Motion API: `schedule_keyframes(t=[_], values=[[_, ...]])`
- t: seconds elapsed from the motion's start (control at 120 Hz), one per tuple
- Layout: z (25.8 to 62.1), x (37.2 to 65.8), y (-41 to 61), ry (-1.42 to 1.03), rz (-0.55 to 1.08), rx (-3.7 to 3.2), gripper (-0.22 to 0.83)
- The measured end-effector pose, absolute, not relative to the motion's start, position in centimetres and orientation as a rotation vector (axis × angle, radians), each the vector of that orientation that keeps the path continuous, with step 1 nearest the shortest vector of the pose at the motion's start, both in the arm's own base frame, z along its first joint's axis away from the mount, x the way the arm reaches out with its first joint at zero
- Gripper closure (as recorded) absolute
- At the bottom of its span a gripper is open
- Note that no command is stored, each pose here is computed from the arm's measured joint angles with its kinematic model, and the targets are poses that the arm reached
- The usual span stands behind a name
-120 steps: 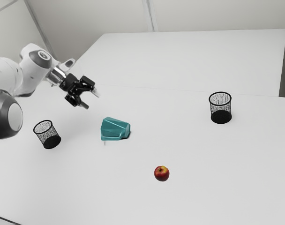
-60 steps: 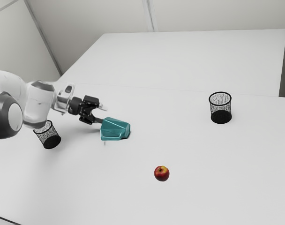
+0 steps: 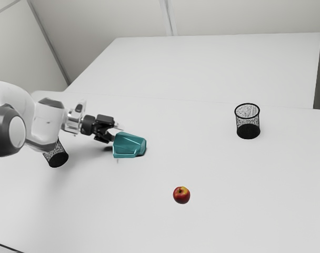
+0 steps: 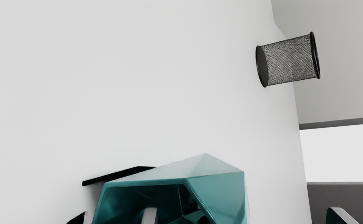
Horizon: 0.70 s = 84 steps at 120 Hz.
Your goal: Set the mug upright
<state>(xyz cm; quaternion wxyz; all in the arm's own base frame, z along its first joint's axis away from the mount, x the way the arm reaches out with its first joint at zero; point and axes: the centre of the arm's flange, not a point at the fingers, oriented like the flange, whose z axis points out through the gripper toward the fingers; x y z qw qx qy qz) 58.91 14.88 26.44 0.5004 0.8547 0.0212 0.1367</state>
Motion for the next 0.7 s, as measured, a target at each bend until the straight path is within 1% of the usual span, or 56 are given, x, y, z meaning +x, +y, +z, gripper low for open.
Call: schedule_keyframes(t=[0.142,0.183,0.225,0.342,0.417,0.517,0.625,0.7], values=[[25.9,59.2,14.0,0.026,0.348,2.058,0.02],[25.9,59.3,13.9,0.018,0.356,2.056,0.04],[25.9,59.4,13.7,0.011,0.362,2.055,0.12],[26.0,59.4,13.4,0.001,0.367,2.051,0.42],[25.9,59.4,13.3,-0.001,0.367,2.050,0.55],[26.0,59.3,13.3,-0.002,0.368,2.048,0.66],[26.0,59.3,13.2,-0.006,0.368,2.049,0.72],[26.5,59.4,13.2,-0.013,0.376,2.049,0.74]])
